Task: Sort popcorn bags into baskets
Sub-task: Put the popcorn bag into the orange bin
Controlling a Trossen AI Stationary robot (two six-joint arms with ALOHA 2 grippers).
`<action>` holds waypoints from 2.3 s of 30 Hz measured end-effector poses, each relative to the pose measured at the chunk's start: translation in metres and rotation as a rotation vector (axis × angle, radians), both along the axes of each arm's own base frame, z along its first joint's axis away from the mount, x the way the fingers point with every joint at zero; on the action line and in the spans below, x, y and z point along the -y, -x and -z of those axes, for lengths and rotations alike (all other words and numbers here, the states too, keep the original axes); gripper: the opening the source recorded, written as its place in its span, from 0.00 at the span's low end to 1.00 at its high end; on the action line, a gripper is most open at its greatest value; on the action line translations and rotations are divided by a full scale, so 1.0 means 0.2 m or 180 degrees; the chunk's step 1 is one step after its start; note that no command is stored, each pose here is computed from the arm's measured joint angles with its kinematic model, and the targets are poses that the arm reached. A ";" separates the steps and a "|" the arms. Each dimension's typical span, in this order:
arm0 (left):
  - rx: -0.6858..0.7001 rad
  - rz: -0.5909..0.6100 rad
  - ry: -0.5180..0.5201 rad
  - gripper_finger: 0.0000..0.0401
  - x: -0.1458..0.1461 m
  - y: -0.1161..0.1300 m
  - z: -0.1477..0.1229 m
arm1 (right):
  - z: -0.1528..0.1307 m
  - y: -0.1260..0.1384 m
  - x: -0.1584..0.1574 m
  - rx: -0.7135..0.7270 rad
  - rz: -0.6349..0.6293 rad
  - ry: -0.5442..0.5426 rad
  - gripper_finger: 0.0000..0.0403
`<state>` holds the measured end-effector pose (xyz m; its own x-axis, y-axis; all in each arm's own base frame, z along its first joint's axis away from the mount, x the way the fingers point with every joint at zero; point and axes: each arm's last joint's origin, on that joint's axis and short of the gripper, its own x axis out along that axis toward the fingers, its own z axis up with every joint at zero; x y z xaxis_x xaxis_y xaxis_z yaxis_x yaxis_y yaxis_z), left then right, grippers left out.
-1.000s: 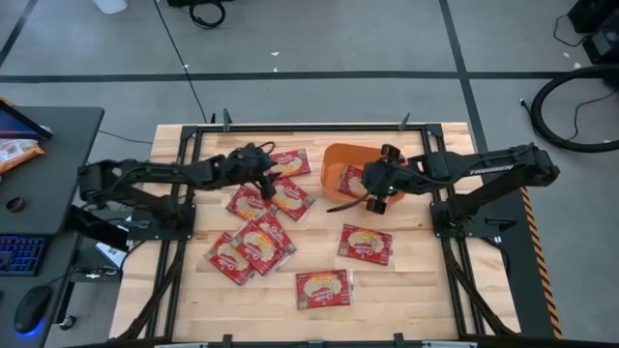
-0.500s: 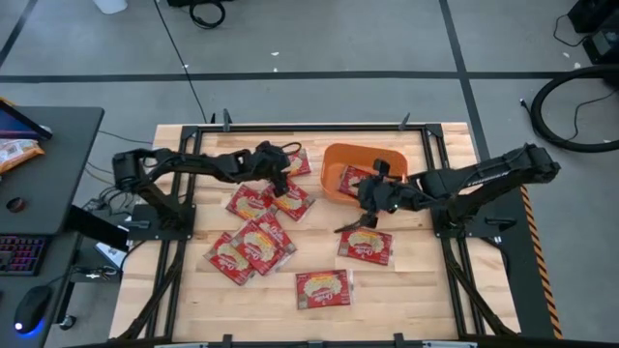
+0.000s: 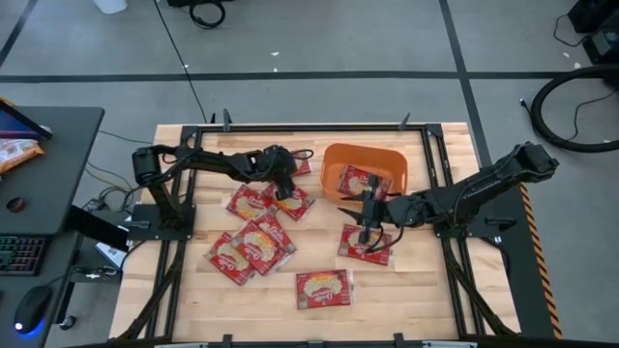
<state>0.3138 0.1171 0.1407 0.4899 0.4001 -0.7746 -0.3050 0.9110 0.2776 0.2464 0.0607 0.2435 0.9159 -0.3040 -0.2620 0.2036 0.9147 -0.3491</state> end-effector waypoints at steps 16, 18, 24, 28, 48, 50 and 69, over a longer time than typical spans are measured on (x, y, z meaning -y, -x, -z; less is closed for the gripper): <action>-0.0324 0.0387 -0.0407 0.42 0.01 -0.04 0.09 | 0.02 0.09 -0.09 -0.0242 -0.0260 0.0267 0.29; -0.0379 0.0407 -0.0420 0.42 0.01 -0.03 0.10 | 0.04 0.11 -0.08 -0.0227 -0.0259 0.0268 0.28; -0.0460 0.0369 -0.0501 0.42 0.00 -0.03 0.12 | 0.06 0.14 0.00 -0.0092 -0.0255 0.0169 0.25; -0.0498 0.0375 -0.0493 0.39 0.00 -0.03 0.12 | 0.05 0.14 0.01 -0.0070 -0.0365 0.0096 0.23; -0.0176 0.0194 -0.0407 0.01 0.03 0.05 -0.13 | 0.06 0.14 0.01 -0.0088 -0.0455 0.0076 0.19; -0.0079 0.0159 -0.0406 0.01 0.04 0.07 -0.19 | 0.06 0.14 0.02 -0.0084 -0.0409 0.0090 0.19; 0.0460 0.0224 0.0021 0.00 0.17 0.11 -0.39 | 0.05 0.15 0.04 -0.0129 -0.0073 0.0483 0.19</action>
<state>0.2910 0.0824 0.2183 0.6230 0.3559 -0.6965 -0.2767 0.9332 0.2294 0.2168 0.0526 0.2343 0.9127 -0.3219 -0.2517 0.1662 0.8551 -0.4911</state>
